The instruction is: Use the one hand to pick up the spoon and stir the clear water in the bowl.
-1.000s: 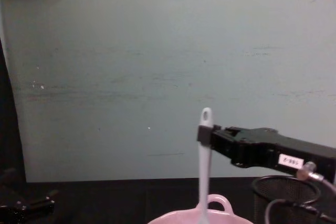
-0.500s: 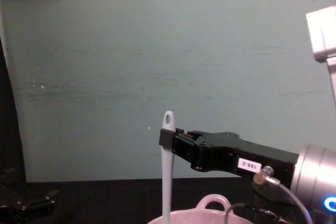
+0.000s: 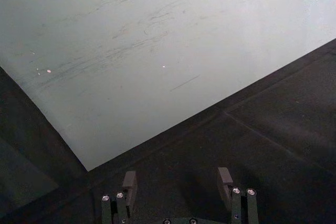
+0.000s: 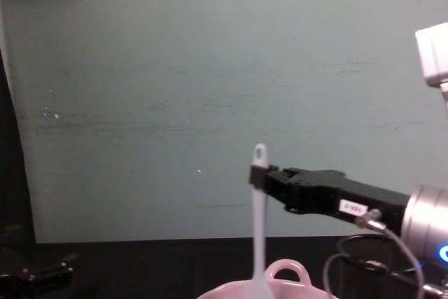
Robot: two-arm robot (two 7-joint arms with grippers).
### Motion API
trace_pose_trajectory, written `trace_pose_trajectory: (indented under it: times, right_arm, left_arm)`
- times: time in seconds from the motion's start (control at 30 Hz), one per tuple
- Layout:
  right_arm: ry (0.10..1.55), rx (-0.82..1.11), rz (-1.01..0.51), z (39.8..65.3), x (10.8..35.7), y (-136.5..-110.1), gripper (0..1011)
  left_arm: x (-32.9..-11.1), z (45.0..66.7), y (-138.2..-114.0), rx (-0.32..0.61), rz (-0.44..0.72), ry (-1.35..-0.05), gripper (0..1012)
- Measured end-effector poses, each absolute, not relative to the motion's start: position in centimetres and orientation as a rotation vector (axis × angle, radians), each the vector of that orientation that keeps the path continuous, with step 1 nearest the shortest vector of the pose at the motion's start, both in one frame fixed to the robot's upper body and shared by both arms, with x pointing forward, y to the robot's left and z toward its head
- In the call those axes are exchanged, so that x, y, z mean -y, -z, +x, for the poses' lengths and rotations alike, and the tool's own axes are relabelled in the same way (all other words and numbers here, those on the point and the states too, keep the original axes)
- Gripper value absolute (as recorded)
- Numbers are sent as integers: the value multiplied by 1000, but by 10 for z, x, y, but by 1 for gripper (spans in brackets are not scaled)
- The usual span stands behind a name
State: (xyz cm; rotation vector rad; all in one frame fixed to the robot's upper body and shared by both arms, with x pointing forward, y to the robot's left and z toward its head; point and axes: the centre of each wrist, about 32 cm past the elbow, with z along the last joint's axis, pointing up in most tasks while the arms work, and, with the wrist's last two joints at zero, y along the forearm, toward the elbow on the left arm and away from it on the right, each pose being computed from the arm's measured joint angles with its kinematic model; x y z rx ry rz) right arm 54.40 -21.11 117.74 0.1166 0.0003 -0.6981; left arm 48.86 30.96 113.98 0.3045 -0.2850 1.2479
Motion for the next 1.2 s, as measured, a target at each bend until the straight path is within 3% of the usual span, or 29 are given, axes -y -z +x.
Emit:
trace_pose_trajectory:
  times: [0.23, 0.57, 0.93, 1.2]
  right_arm:
    - [752, 22, 106, 539, 233, -1182, 116]
    - [748, 33, 91, 527, 240, -1186, 116]
    - [671, 8, 91, 510, 218, -1181, 116]
    - [618, -9, 98, 514, 197, -1178, 116]
  left_arm:
    - [-310, 489, -1140, 285, 305, -1248, 1005]
    - [-310, 489, -1140, 285, 305, -1248, 1005]
    - [-310, 489, -1140, 285, 304, -1248, 1005]
    - [-310, 489, -1140, 285, 304, -1248, 1005]
